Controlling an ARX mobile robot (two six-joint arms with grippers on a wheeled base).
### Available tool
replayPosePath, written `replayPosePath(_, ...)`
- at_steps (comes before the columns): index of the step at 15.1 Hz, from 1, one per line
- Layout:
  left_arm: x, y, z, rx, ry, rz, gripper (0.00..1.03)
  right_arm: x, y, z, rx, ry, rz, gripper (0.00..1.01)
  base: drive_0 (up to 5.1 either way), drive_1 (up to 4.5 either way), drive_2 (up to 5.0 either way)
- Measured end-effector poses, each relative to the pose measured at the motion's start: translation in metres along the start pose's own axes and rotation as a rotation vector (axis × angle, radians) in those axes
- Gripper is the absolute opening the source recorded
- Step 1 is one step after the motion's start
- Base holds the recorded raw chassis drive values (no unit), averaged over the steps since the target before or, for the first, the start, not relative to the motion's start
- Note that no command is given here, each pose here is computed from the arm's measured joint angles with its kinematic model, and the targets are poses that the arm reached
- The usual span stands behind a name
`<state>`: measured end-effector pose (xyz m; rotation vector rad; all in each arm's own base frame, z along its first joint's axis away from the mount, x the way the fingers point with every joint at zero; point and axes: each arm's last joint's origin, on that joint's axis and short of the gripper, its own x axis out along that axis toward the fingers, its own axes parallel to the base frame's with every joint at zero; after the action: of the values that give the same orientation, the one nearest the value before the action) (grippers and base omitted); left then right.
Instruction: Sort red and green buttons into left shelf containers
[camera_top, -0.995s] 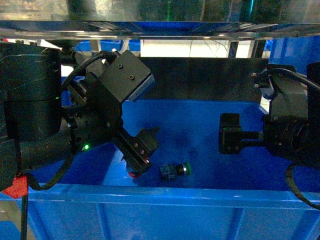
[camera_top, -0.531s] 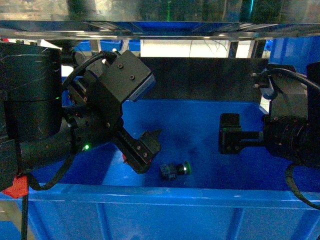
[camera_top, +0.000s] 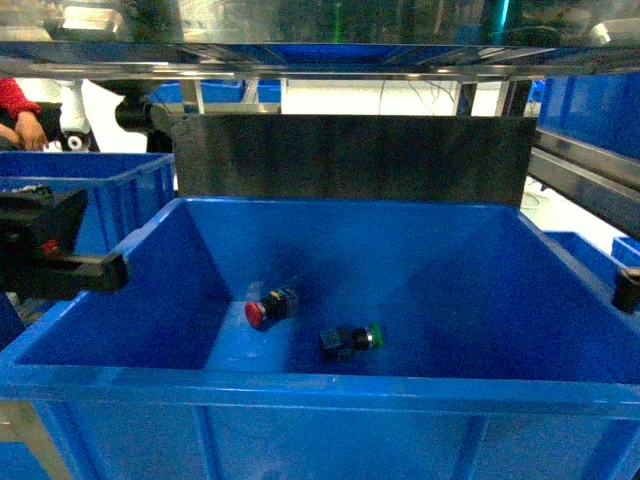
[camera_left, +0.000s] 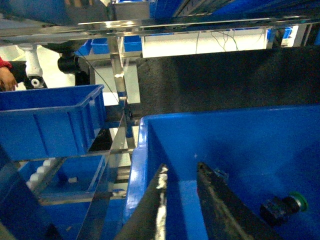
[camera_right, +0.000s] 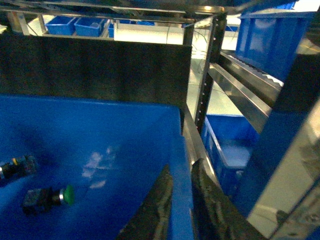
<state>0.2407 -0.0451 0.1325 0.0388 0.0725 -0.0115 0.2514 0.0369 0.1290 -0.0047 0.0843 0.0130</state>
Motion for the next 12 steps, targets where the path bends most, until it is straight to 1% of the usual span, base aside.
replayPosePath(1,-0.011,0.007,0.001,-0.007,-0.003,0.008,0.08,-0.012,-0.007,-0.001,-0.001,0.010,-0.009,0.07,0.0,0.00,0.0)
replayPosePath(2,-0.021,0.014,0.006,-0.024,-0.031,0.021,0.02,-0.024,-0.013,0.003,0.000,-0.010,-0.025,0.02,0.0,0.00,0.0)
replayPosePath(3,-0.031,0.019,0.011,-0.032,-0.058,0.020,0.02,-0.034,-0.016,0.010,0.004,-0.052,-0.019,0.02,0.0,0.00,0.0)
replayPosePath(4,-0.039,0.022,0.012,-0.032,-0.059,0.014,0.02,-0.043,-0.018,0.014,0.006,-0.073,-0.009,0.02,0.0,0.00,0.0)
replayPosePath(6,-0.056,0.029,0.011,-0.030,-0.042,0.014,0.02,-0.061,-0.023,0.013,0.006,-0.057,-0.016,0.02,0.0,0.00,0.0)
replayPosePath(7,-0.062,0.031,0.013,-0.029,-0.017,0.015,0.02,-0.068,-0.025,0.014,0.006,-0.058,-0.017,0.02,0.0,0.00,0.0)
replayPosePath(8,-0.069,0.033,0.021,-0.032,-0.048,0.013,0.02,-0.074,-0.031,0.016,0.006,-0.038,0.001,0.02,0.0,0.00,0.0)
replayPosePath(9,-0.075,0.037,0.025,-0.033,-0.072,0.002,0.02,-0.081,-0.037,0.022,0.008,-0.050,-0.022,0.02,0.0,0.00,0.0)
replayPosePath(10,-0.081,0.045,0.023,-0.035,-0.058,0.019,0.02,-0.089,-0.036,0.028,0.007,-0.086,-0.017,0.02,0.0,0.00,0.0)
replayPosePath(11,-0.087,0.046,0.020,-0.036,-0.048,0.023,0.02,-0.094,-0.036,0.027,0.007,-0.076,-0.016,0.02,0.0,0.00,0.0)
replayPosePath(12,-0.092,0.045,0.021,-0.035,-0.054,0.010,0.02,-0.100,-0.036,0.023,0.007,-0.060,-0.016,0.02,0.0,0.00,0.0)
